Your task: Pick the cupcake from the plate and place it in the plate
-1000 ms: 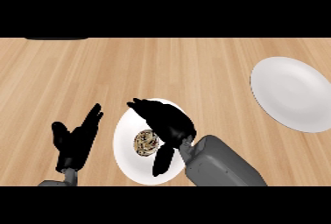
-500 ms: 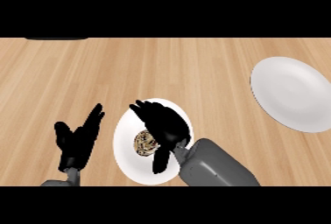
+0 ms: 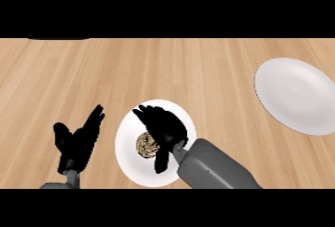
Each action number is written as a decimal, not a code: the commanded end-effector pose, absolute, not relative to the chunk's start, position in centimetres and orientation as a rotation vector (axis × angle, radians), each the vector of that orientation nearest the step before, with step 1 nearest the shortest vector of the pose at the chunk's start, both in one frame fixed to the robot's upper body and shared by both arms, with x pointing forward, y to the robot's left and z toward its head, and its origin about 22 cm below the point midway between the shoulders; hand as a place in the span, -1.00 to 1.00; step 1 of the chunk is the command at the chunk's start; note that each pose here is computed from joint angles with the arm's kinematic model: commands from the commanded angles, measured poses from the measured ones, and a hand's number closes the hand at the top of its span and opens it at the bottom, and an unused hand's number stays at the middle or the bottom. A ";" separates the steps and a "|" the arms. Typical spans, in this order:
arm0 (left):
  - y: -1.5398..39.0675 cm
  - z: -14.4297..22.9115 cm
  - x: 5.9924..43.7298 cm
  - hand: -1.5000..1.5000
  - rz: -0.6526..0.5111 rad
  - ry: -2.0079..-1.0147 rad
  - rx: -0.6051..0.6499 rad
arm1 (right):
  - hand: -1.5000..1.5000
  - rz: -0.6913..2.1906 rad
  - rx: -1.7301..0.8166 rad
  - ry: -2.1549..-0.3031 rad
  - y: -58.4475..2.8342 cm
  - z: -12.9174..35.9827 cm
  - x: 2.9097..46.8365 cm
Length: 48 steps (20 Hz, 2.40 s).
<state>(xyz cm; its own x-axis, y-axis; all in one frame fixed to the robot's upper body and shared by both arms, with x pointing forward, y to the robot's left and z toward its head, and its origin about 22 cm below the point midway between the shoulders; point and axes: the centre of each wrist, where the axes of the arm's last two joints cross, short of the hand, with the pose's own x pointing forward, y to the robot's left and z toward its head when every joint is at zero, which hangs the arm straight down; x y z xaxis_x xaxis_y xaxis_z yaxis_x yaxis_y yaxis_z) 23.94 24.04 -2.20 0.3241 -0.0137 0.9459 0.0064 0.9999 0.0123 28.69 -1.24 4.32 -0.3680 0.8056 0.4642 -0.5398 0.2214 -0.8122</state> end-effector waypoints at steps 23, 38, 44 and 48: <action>25.5 -4.2 21.4 0.00 0.050 -1.161 0.042 | 1.00 1.024 -0.707 -1.558 -4.9 2.7 27.2; 24.6 -3.5 20.9 0.00 0.011 -1.179 0.016 | 1.00 0.226 -1.039 -1.620 -13.3 8.9 23.2; 24.0 -3.6 22.6 0.00 0.016 -1.178 0.007 | 1.00 0.010 -1.026 -1.679 -18.0 8.5 22.0; 23.8 -3.1 22.9 0.00 -0.009 -1.179 0.019 | 1.00 0.005 -1.151 -1.633 -24.6 7.5 25.8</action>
